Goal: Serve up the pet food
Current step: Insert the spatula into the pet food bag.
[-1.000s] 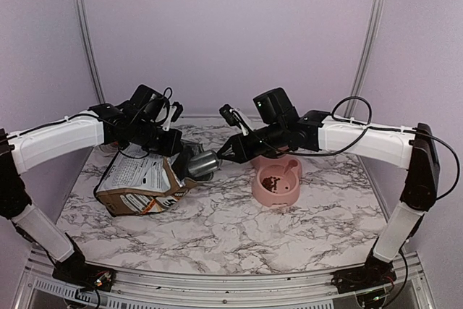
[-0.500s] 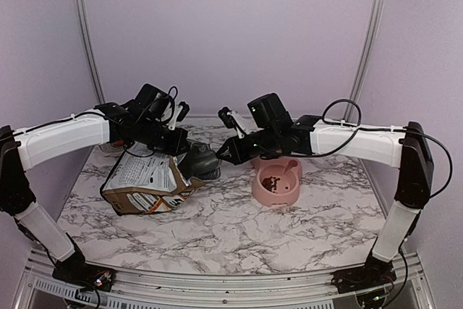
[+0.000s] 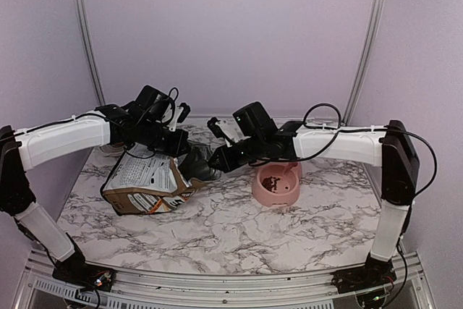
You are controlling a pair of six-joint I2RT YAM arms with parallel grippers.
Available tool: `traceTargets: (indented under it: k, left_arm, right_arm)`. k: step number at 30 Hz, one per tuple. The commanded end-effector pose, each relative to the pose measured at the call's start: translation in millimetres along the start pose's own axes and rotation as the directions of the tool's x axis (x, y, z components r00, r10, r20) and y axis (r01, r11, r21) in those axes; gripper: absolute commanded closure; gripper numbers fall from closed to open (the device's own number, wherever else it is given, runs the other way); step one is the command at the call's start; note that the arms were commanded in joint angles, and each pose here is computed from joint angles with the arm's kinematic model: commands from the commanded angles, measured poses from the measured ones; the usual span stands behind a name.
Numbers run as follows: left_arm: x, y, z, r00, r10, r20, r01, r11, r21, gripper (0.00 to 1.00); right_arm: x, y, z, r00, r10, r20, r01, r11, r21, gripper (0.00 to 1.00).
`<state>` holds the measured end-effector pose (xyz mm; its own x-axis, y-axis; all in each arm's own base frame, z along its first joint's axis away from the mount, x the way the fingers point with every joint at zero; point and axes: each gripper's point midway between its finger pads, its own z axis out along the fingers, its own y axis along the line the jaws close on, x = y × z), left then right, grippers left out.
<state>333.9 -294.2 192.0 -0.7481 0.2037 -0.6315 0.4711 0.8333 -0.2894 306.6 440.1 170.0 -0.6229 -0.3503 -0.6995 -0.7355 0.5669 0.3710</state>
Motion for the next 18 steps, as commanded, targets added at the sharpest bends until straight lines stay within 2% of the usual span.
traceTargets:
  k: [1, 9, 18]
  left_arm:
    - [-18.4, -15.7, -10.5, 0.996, 0.033, 0.081, -0.038, 0.997, 0.063, 1.00]
    - [-16.4, -15.8, -8.4, 0.997, 0.039, 0.073, -0.044, 0.997, 0.066, 1.00]
    - [-15.7, -16.2, -11.7, 0.997, 0.028, 0.076, -0.033, 0.997, 0.069, 1.00]
  right_arm:
    - [-15.1, 7.6, 11.3, 0.999, 0.012, 0.042, -0.012, 1.000, -0.009, 1.00]
    - [-3.0, 15.4, 34.8, 0.995, 0.095, 0.006, -0.095, 0.994, -0.057, 1.00]
    - [9.7, 9.3, 42.9, 0.987, 0.162, -0.019, -0.163, 0.986, -0.046, 1.00]
